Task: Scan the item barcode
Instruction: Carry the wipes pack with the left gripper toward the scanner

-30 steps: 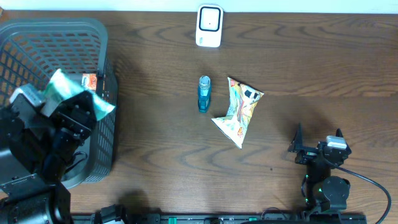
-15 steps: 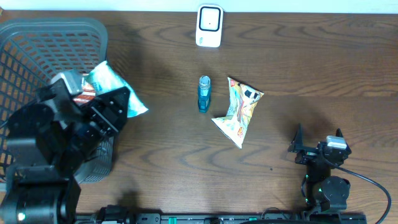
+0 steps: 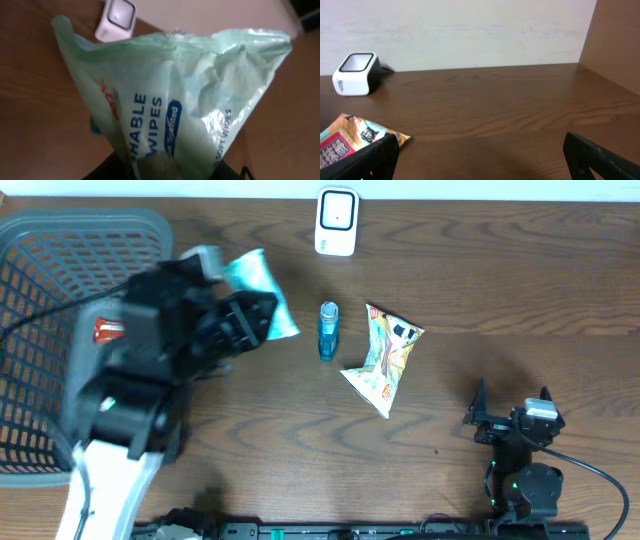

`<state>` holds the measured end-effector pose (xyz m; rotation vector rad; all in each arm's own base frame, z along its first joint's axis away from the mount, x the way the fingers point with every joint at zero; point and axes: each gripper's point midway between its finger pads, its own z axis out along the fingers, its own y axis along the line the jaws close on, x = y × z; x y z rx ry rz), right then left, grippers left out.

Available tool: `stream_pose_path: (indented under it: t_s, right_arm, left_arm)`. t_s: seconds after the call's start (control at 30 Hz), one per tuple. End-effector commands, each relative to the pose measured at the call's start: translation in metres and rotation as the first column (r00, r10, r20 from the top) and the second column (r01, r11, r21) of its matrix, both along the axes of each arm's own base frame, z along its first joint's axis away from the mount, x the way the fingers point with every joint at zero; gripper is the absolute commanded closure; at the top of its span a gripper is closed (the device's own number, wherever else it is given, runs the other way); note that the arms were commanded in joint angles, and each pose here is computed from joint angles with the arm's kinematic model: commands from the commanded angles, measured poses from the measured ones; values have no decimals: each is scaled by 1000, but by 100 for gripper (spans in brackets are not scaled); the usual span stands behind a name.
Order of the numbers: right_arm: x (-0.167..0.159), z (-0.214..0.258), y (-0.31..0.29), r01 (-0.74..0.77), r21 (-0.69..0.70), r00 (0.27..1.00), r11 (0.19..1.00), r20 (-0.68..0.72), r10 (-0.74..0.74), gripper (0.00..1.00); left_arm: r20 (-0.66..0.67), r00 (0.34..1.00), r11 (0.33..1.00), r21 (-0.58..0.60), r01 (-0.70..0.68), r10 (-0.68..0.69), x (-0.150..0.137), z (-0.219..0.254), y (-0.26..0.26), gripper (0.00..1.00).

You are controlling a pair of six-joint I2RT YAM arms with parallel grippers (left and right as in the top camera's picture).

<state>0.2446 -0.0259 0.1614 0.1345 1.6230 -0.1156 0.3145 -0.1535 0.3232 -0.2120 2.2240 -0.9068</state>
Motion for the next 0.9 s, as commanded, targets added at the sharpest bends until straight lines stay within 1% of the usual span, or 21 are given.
stream_pose_path:
  t_s: [0.0,0.1,0.27,0.53,0.63,0.87]
  right_arm:
    - [0,0,-2,8,-8,1000,1000,0,-8,1]
    - [0,0,-2,8,-8,1000,1000,0,-8,1]
    - [0,0,-2,8,-8,1000,1000,0,-8,1]
    - [0,0,-2,8,-8,1000,1000,0,-8,1]
    - [0,0,-2,8,-8,1000,1000,0,-8,1]
    - [0,0,-2,8,-8,1000,1000,0,-8,1]
  left_arm:
    - [-9,1000,999,41,25,-25,8,-15,-21,64]
    - [-12,999,996,82,45,-45,15,-28,-42,64]
    - [-24,999,982,186,40,-36,23,-58,-69,64]
    - [-90,996,928,372,36,-3,32,-125,-96,64]
    - [-115,993,910,410,52,-4,36,-150,-107,64]
    - [-173,985,888,450,97,-20,39,-194,-123,64]
